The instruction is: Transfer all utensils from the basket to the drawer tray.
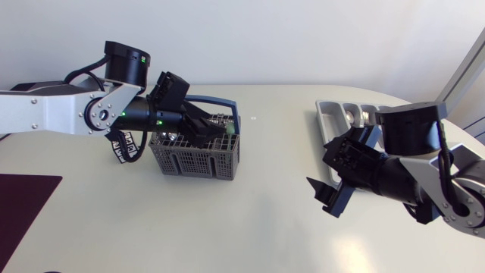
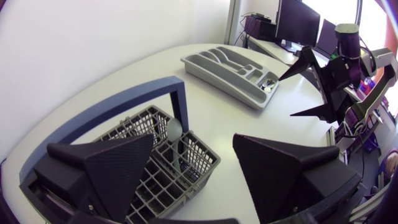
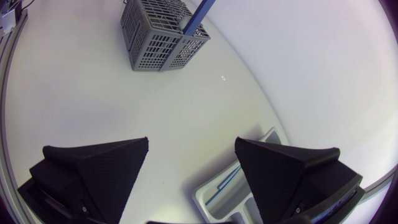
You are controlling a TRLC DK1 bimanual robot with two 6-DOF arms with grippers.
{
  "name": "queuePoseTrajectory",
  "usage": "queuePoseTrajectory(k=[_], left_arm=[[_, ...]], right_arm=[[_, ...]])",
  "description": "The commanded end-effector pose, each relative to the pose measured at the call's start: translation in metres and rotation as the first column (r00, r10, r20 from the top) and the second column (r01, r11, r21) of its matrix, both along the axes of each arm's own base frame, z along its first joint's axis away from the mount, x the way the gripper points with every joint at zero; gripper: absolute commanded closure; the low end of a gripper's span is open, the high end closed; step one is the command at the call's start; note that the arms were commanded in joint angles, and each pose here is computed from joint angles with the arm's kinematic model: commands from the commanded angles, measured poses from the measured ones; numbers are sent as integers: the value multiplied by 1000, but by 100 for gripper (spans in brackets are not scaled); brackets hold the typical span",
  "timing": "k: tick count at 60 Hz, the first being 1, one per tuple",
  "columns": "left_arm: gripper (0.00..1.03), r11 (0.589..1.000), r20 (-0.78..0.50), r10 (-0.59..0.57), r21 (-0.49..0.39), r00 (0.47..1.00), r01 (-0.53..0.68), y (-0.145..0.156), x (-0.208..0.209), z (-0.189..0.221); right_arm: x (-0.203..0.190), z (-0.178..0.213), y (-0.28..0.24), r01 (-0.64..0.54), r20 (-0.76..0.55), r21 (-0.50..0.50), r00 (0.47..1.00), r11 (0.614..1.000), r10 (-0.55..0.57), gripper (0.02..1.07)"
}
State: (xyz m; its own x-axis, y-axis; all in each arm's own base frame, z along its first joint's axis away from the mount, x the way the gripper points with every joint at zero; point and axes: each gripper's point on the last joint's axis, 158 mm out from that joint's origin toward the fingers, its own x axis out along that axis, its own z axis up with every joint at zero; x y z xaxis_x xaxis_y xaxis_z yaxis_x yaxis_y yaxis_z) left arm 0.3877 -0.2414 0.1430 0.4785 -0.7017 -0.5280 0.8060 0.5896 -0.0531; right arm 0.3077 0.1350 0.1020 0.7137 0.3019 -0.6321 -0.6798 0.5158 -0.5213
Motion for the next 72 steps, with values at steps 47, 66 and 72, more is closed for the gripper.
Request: queuePoseTrajectory(k=[47,66,72], left_arm=[[13,980,-47,-50,190,998,58,-29,36,-33],[13,966,31,-21,257,999,12,-33,20,-53],[13,965,83,-11,260,996,-11,-26,9,-36]], right_arm=[[-4,-11,17,-18,-14,25,1000,1000,19,7],[-6,-17,17,-22,-13,34,1000,999,22,7],[-4,-13,18,-21,-4,39,1000,999,21,7]])
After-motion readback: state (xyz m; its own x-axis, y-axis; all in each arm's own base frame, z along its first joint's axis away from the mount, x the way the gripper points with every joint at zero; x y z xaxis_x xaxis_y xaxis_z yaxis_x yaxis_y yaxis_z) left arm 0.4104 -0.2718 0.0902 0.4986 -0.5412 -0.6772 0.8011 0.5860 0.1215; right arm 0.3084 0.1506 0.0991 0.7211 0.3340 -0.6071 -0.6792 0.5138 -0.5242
